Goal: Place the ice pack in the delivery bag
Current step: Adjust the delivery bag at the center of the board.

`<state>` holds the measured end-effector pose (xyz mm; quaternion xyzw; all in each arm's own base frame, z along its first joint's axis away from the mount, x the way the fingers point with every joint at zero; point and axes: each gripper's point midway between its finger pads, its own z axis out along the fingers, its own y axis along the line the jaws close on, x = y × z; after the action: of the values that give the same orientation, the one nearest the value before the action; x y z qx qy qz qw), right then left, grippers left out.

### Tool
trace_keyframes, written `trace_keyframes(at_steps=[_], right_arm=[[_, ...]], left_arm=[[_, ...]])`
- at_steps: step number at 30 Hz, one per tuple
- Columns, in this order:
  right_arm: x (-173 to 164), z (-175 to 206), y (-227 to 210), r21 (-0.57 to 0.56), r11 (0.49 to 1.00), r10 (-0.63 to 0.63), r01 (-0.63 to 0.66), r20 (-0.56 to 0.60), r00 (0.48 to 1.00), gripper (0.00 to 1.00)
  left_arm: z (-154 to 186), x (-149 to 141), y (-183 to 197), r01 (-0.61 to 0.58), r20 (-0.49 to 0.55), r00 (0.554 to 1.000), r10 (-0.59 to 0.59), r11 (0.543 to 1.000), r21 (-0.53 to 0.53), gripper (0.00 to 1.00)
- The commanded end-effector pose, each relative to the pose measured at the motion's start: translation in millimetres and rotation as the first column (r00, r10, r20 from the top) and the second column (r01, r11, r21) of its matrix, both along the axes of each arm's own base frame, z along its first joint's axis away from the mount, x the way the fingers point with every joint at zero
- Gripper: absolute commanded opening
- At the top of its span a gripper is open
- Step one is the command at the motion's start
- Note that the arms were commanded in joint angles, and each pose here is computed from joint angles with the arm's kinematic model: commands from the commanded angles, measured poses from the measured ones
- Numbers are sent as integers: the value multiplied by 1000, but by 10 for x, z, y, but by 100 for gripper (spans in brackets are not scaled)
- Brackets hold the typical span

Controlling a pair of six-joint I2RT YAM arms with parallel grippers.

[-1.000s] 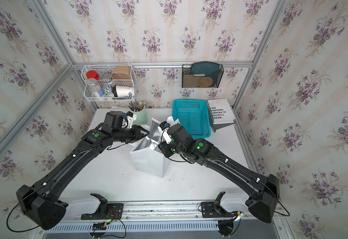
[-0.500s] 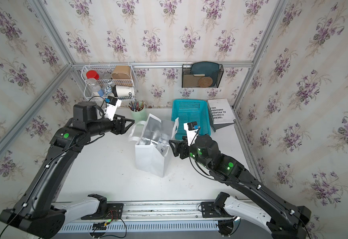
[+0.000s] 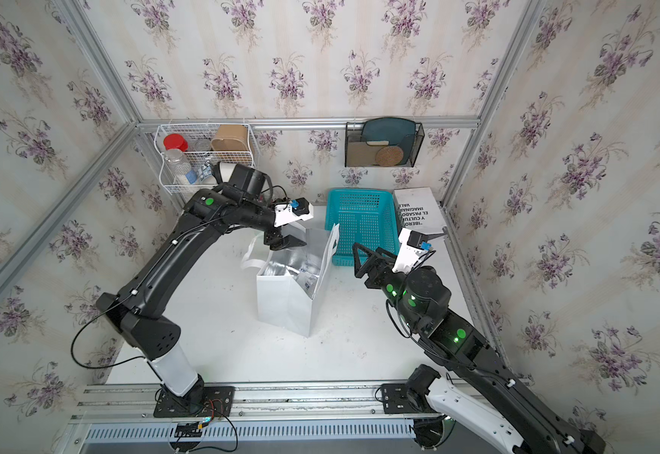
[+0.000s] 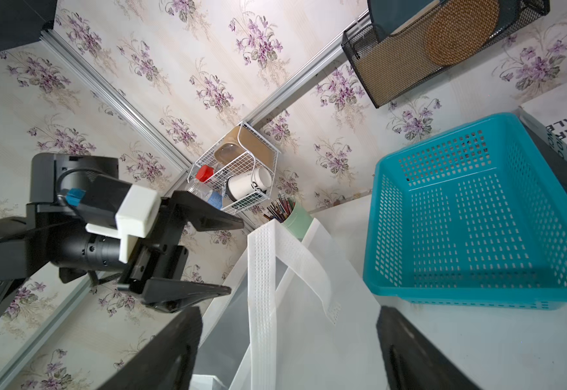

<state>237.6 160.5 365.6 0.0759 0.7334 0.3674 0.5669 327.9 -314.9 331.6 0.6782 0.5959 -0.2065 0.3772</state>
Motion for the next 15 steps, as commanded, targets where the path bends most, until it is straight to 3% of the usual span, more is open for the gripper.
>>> trace_keyframes(at_steps=[1, 4, 9, 15], right_arm=[[-8, -33, -43, 18, 1000, -17, 18, -25, 1000, 87], [-35, -33, -77, 14, 1000, -21, 21, -28, 999, 86], [-71, -20, -83, 26, 1000, -9, 10, -31, 999, 86], [-110, 19, -78, 38, 999, 10, -8, -30, 1000, 86]], left_arm=[[-185, 96, -1, 32, 14, 999, -34, 996, 84, 77], [-342, 191, -70, 42, -7, 999, -41, 994, 100, 76], [-678, 456, -209, 8, -7, 1000, -7, 988, 155, 63], [-814, 697, -364, -48, 24, 999, 44, 985, 166, 36]])
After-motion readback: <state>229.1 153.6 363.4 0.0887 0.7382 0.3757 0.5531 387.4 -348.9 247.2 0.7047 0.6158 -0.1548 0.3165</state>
